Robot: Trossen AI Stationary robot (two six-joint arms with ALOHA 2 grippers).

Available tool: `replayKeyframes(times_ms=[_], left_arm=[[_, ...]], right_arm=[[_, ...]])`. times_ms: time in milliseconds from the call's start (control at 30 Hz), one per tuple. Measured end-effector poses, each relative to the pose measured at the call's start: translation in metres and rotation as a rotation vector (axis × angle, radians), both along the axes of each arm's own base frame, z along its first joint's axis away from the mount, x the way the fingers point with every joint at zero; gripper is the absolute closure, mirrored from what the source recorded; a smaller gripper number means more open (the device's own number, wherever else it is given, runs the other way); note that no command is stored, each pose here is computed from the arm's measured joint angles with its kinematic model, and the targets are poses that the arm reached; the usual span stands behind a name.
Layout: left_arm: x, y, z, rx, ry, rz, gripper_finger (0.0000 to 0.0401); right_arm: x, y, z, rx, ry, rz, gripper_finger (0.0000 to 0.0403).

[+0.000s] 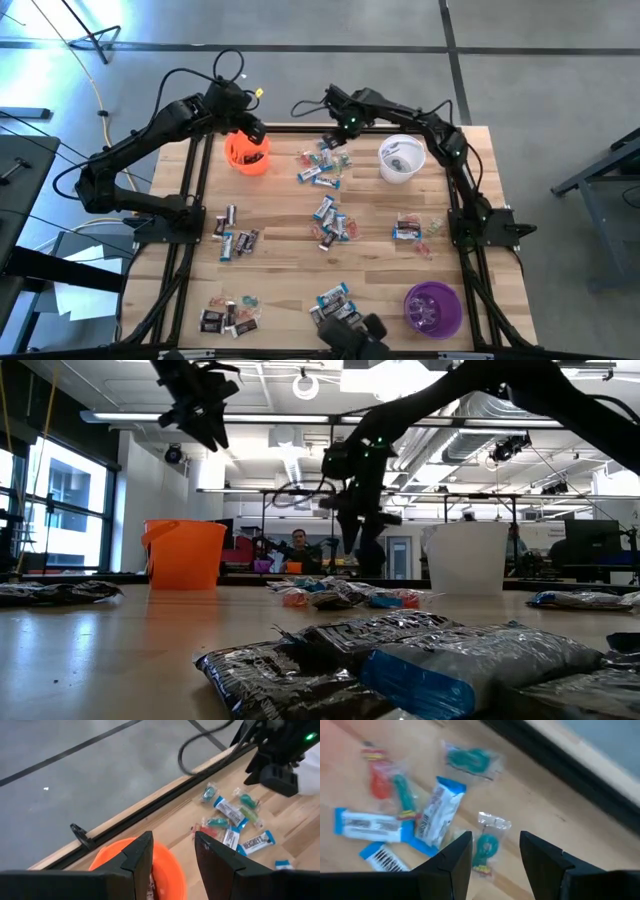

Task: Sort candy
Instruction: Put the blue gummy into the white bucket

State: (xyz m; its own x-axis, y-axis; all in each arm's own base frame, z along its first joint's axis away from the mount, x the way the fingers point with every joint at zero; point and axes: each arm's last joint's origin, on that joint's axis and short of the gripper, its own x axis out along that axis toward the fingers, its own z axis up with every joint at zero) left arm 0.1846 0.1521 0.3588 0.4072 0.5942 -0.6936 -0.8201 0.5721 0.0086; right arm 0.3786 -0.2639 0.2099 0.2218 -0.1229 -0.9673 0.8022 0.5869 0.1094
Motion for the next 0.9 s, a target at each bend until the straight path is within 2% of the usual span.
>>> replayKeyframes(times_ms=[267,633,900], left_arm=[[-0.003,-0.003,-0.004,-0.034,0.061,-0.014,0.0268],[-0.004,-0.003,-0.005,-0.035,0.068,-0.011,0.0268],[-0.004,-0.003,-0.005,-0.035,0.067,-0.011,0.0268]], right_arm=[[0.008,0.010,-0.038,0.095,0.111,-0.017,0.0243],[0.018,0.012,-0.061,0.101,0.131,0.023,0.0243],[0.015,0.004,-0.062,0.088,0.112,0.015,0.0243]])
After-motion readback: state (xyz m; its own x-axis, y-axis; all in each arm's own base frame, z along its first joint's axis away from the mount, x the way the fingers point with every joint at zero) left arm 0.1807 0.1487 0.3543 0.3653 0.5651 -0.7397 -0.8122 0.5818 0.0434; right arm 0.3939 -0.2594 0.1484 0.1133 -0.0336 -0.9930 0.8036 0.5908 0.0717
